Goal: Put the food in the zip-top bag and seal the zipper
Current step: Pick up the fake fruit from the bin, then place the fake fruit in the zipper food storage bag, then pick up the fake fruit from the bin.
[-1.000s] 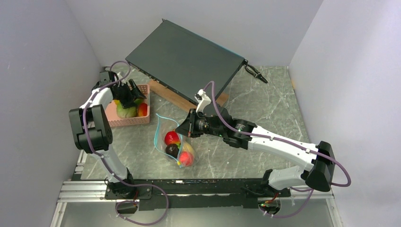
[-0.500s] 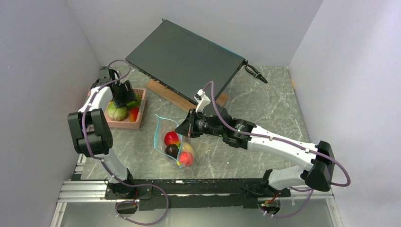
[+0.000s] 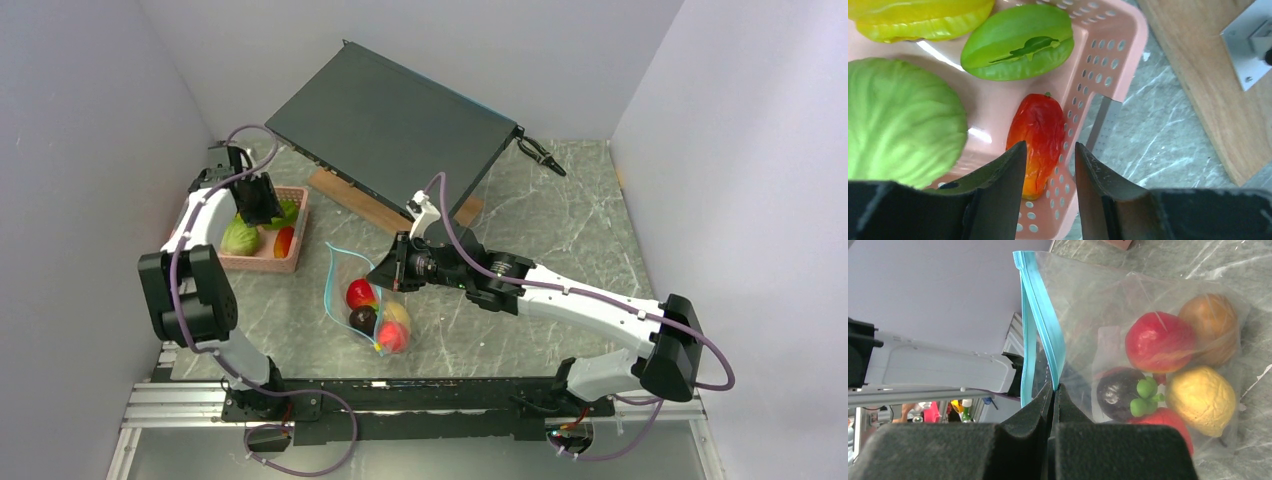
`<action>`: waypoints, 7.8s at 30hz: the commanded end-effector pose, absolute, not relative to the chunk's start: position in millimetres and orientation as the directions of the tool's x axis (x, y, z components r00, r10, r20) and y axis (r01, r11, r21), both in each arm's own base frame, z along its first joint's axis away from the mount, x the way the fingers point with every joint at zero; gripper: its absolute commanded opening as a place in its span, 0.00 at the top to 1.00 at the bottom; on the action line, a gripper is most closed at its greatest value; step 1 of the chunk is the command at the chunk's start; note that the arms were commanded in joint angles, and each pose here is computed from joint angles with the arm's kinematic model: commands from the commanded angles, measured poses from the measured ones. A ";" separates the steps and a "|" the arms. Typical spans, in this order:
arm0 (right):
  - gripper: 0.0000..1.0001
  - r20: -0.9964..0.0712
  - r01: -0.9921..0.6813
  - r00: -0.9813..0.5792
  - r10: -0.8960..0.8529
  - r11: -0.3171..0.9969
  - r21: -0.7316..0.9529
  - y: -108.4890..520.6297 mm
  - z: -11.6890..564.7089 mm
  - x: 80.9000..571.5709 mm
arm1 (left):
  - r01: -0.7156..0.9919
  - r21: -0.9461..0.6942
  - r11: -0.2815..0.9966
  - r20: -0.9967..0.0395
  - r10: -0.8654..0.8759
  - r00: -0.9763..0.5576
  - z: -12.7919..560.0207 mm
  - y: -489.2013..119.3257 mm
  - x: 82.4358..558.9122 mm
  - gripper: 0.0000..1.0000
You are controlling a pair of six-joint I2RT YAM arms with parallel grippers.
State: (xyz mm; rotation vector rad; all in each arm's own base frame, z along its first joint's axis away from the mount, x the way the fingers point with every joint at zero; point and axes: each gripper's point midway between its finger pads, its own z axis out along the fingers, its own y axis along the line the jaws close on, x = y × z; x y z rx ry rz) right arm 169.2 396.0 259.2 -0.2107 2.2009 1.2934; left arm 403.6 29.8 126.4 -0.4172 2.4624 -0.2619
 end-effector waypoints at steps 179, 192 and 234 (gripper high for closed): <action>1.00 -0.596 -0.461 -0.782 0.184 0.472 0.751 389.5 292.2 180.7 | -0.257 -0.549 0.795 -0.533 -0.570 -0.625 161.7 70.3 431.9 0.05; 1.00 -0.583 -0.451 -0.790 0.192 0.462 0.764 390.0 290.1 179.8 | -0.163 -0.562 0.811 -0.489 -0.485 -0.725 117.5 57.1 445.0 0.00; 1.00 -0.582 -0.437 -0.788 0.202 0.483 0.759 385.2 292.2 181.6 | -0.111 -0.467 0.877 -0.412 -0.327 -0.851 82.6 38.2 453.1 0.33</action>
